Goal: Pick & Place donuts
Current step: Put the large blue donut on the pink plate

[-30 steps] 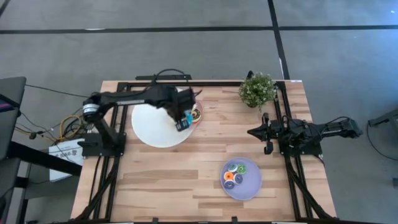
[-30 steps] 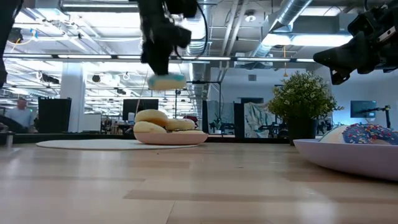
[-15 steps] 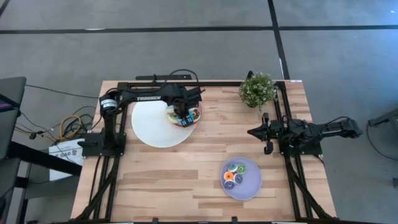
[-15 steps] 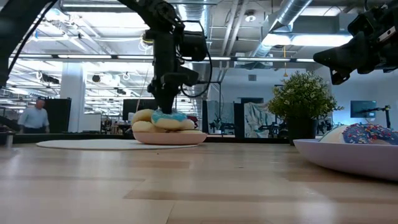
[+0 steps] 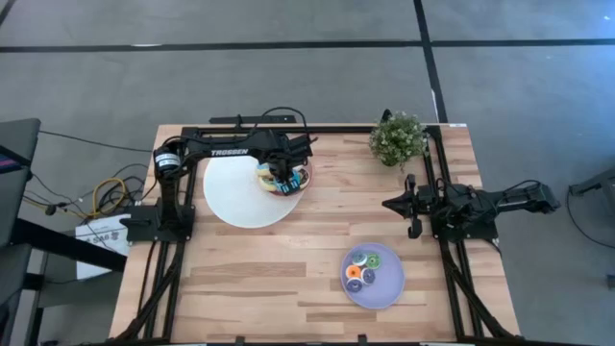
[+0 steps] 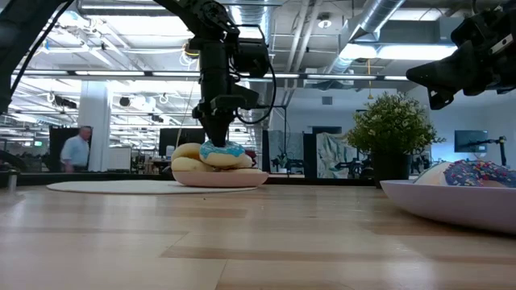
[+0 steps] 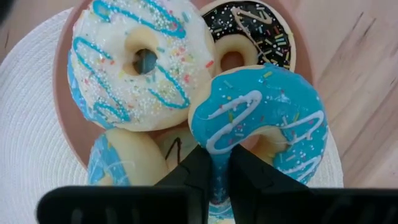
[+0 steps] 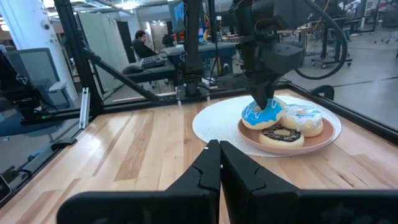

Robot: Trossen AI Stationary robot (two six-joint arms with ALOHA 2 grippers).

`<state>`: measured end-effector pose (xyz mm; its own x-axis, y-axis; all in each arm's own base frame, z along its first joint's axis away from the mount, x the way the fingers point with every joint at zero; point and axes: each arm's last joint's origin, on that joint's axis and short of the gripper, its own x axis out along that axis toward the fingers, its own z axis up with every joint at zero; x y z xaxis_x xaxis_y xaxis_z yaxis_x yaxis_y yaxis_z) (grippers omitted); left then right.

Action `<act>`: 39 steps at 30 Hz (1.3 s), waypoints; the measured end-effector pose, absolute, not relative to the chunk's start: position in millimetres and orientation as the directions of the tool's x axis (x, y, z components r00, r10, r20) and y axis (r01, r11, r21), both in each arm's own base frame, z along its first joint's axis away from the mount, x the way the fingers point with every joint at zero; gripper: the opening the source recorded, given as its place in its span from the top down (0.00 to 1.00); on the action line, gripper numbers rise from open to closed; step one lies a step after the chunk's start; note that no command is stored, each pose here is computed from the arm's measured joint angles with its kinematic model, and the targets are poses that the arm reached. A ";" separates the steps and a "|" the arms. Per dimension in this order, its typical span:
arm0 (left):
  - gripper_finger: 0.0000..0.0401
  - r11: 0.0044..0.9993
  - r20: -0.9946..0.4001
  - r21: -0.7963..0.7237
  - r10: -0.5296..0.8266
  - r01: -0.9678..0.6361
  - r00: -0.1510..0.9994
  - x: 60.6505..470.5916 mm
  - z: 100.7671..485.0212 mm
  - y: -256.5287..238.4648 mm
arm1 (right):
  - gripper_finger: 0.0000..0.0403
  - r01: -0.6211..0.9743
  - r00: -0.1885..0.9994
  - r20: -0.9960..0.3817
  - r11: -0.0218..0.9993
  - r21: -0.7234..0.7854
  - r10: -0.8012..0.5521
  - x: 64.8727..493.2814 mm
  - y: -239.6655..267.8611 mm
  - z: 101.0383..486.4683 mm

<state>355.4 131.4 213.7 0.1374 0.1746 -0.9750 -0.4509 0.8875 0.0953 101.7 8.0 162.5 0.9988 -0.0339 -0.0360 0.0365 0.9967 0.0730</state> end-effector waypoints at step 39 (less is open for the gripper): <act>0.67 0.847 -0.964 0.152 0.242 -0.510 0.114 359.1 231.1 124.9 | 1.00 0.036 0.999 -0.036 0.997 0.073 -0.034 101.7 8.0 162.5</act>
<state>359.1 124.9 231.1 0.1139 0.2420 -0.9636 -0.5096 0.8468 0.1525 101.7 8.0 162.5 0.9988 -0.0338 -0.0360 0.0364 0.9967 0.0730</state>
